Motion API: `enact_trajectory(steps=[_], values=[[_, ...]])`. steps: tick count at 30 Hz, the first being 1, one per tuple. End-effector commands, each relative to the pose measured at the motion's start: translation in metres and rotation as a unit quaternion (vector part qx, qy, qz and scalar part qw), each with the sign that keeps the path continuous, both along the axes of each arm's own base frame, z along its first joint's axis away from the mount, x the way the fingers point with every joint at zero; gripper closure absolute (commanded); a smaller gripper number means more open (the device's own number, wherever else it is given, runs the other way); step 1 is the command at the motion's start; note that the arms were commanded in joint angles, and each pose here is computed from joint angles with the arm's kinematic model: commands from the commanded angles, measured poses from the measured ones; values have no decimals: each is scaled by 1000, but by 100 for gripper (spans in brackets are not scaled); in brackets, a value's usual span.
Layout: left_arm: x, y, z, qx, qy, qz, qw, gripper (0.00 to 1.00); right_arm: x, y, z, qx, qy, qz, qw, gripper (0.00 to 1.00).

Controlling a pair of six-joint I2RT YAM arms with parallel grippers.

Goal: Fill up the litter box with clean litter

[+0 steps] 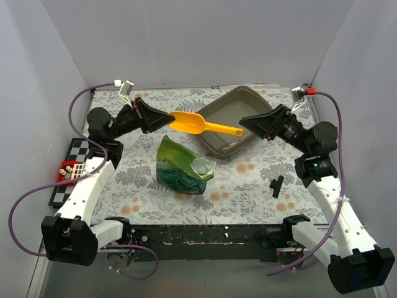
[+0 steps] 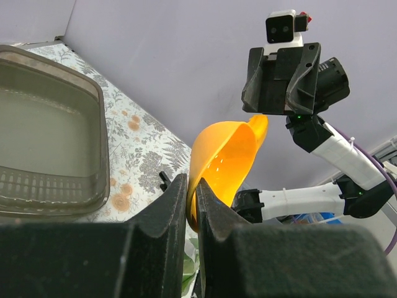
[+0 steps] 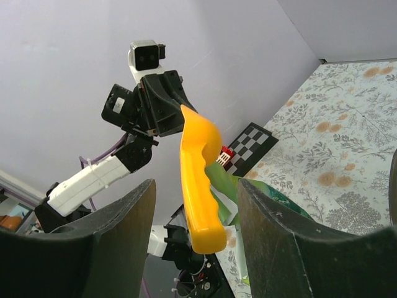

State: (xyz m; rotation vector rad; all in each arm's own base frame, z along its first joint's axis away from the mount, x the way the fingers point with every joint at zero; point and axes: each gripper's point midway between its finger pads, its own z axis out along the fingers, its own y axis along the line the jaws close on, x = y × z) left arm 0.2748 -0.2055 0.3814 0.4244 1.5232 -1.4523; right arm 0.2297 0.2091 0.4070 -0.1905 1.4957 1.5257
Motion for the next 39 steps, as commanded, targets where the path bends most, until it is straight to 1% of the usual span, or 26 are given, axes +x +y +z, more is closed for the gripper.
enact_trajectory(steps=[1, 7, 14, 19, 27, 29, 30, 31, 32, 33, 34, 36, 39], values=[[1, 2, 12, -18, -15, 3, 1000, 100, -5, 10, 5, 3, -20, 13, 1000, 38], [5, 2, 12, -25, -10, 10, 1000, 100, -6, 34, 1, -3, -17, 30, 999, 38], [10, 3, 10, -28, -1, 20, 999, 100, -5, 41, 4, 4, -25, 30, 999, 39], [12, 3, 2, -26, 8, 23, 999, 100, -3, 44, 5, 4, -25, 29, 999, 48], [16, 4, -2, -29, 14, 29, 999, 100, -2, 50, 5, 2, -28, 37, 999, 56], [16, 4, -2, -28, 12, 28, 999, 100, -2, 51, 7, 2, -32, 38, 999, 60], [17, 3, -2, -27, 13, 27, 999, 100, -1, 51, 6, 1, -31, 38, 999, 64], [16, 3, -3, -28, 14, 26, 999, 100, -1, 51, 7, 1, -33, 38, 999, 71], [16, 3, -3, -28, 14, 25, 999, 100, -2, 52, 7, -1, -33, 41, 999, 75], [16, 3, -3, -27, 14, 24, 999, 100, -2, 52, 8, -1, -37, 41, 998, 77], [16, 3, -4, -26, 15, 23, 999, 100, -2, 52, 9, -1, -40, 40, 998, 77], [15, 3, -6, -24, 16, 21, 999, 100, -2, 50, 9, -3, -45, 34, 998, 72], [13, 3, -8, -21, 17, 20, 999, 100, -1, 51, 10, -6, -47, 34, 998, 71]])
